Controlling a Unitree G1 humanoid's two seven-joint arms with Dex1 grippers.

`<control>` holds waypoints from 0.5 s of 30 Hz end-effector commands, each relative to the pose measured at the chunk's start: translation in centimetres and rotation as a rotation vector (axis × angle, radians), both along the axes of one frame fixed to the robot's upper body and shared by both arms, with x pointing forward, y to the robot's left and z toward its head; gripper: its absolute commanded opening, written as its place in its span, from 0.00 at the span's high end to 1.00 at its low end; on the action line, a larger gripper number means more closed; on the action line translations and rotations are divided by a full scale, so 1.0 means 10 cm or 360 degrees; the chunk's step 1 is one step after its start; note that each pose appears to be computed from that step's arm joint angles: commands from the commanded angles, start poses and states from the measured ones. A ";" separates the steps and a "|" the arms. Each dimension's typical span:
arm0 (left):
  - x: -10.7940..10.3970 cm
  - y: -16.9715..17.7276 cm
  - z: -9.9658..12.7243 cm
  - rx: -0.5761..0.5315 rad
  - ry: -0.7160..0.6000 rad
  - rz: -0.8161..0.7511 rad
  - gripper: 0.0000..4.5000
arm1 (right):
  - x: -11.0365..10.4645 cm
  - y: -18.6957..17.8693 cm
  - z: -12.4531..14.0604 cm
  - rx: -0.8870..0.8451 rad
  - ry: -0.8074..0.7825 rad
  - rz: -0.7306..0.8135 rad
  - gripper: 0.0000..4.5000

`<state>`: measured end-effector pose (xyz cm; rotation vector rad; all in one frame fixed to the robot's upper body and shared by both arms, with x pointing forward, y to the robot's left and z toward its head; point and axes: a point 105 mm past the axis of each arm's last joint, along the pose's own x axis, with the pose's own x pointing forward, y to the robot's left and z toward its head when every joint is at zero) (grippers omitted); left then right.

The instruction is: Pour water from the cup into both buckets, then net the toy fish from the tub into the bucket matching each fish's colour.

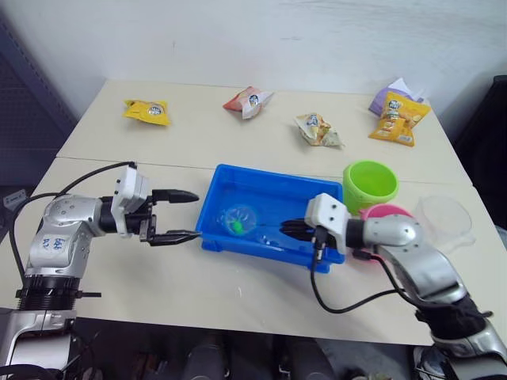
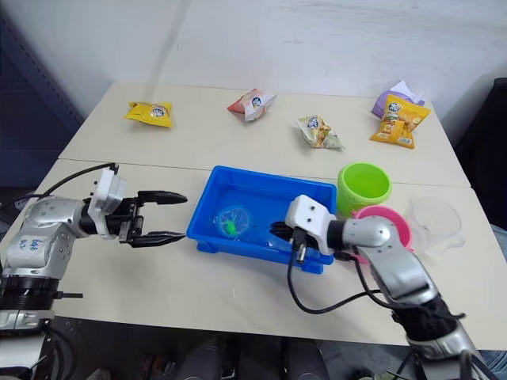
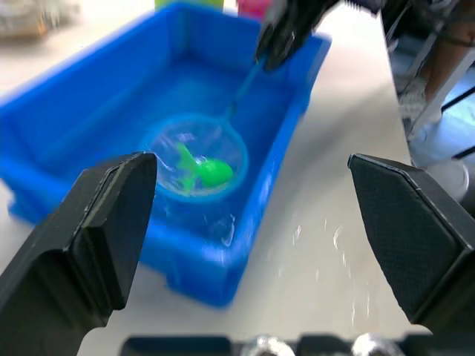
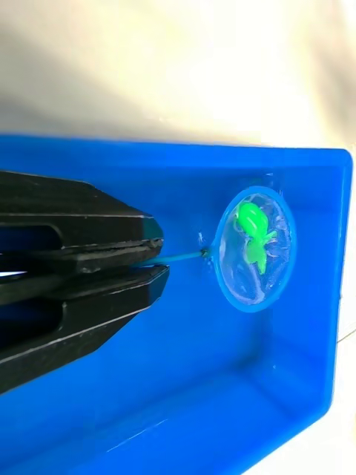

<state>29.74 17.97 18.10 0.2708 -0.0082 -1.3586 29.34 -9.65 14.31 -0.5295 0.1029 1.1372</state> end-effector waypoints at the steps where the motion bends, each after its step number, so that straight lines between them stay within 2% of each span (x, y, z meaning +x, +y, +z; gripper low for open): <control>1: 0.00 -0.14 0.18 -0.0077 -0.0086 -0.0058 0.01 | -0.08 -0.09 0.25 0.0114 -0.0099 -0.0038 1.00; 9: 0.08 -0.35 0.25 -0.0152 -0.0102 -0.0117 0.01 | -0.23 -0.48 0.48 0.0092 -0.0372 -0.0178 1.00; 15: 0.14 -0.50 0.29 -0.0231 -0.0086 -0.0171 0.01 | -0.26 -0.94 0.71 0.0072 -0.0540 -0.0427 1.00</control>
